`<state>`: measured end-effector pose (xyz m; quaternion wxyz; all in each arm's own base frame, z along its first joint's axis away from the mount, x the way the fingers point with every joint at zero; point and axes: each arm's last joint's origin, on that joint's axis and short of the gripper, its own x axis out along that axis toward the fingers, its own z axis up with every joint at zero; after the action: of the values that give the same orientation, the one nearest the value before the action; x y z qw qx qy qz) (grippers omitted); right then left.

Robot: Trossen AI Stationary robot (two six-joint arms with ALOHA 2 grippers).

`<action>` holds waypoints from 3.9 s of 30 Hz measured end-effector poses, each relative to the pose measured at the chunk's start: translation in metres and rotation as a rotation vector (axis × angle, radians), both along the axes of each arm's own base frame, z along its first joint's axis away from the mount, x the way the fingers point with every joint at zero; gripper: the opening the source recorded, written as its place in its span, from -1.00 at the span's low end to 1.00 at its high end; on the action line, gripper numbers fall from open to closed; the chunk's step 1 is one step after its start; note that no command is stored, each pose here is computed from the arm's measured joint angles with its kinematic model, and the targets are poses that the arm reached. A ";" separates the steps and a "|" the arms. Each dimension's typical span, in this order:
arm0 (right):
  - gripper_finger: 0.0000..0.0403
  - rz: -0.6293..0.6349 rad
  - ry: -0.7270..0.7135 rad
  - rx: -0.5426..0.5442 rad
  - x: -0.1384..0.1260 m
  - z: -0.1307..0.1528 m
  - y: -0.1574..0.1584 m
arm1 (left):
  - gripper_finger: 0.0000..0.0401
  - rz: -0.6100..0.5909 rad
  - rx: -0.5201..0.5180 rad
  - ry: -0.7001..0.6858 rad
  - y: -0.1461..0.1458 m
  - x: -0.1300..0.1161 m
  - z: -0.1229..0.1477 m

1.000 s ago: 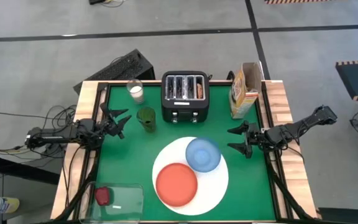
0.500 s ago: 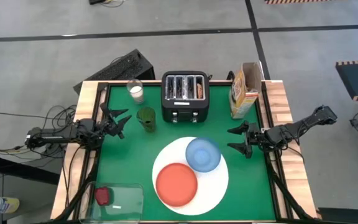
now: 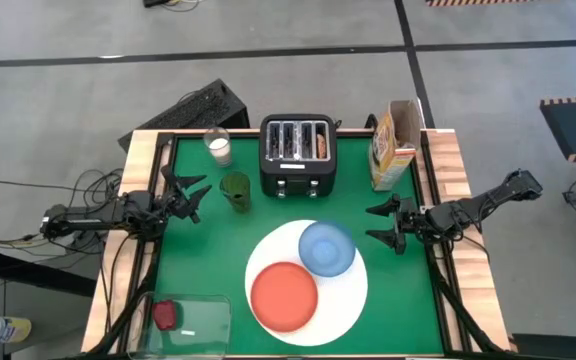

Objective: Arrange a breakfast setting

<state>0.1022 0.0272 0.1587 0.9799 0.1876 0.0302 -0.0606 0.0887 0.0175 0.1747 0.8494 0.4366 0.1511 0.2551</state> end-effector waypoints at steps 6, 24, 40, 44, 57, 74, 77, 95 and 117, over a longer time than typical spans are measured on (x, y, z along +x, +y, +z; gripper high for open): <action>0.99 0.000 0.000 0.000 0.000 0.000 0.000 | -0.22 0.000 0.000 0.000 0.000 0.000 0.000; 0.99 0.000 0.000 0.000 0.000 0.000 0.000 | -0.22 0.000 0.000 0.000 0.000 0.000 0.000; 0.99 0.000 0.000 0.000 0.000 0.000 0.000 | -0.22 0.001 0.019 0.013 0.000 0.000 0.000; 0.99 0.000 0.001 0.000 0.000 0.000 0.000 | -0.22 0.002 0.002 0.002 0.000 0.000 0.000; 0.99 0.000 0.001 0.000 0.000 0.000 0.000 | -0.22 0.092 -0.181 -0.168 0.002 -0.001 0.002; 0.99 0.000 0.001 0.000 0.000 0.000 0.000 | -0.22 0.069 -0.499 -0.758 0.003 -0.022 0.071; 0.99 -0.001 0.000 0.000 0.000 0.000 0.000 | -0.22 0.084 -0.644 -0.907 0.004 -0.027 0.078; 0.99 0.000 0.001 0.000 0.000 0.000 0.000 | -0.22 -0.320 -0.999 -1.008 -0.004 -0.025 0.089; 0.99 -0.001 0.000 0.000 0.000 0.000 0.000 | -0.22 -0.377 -1.100 -1.053 -0.005 -0.023 0.092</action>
<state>0.1022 0.0272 0.1587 0.9799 0.1876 0.0303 -0.0609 0.0661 0.0128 0.2670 0.9325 -0.2071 -0.2435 0.1684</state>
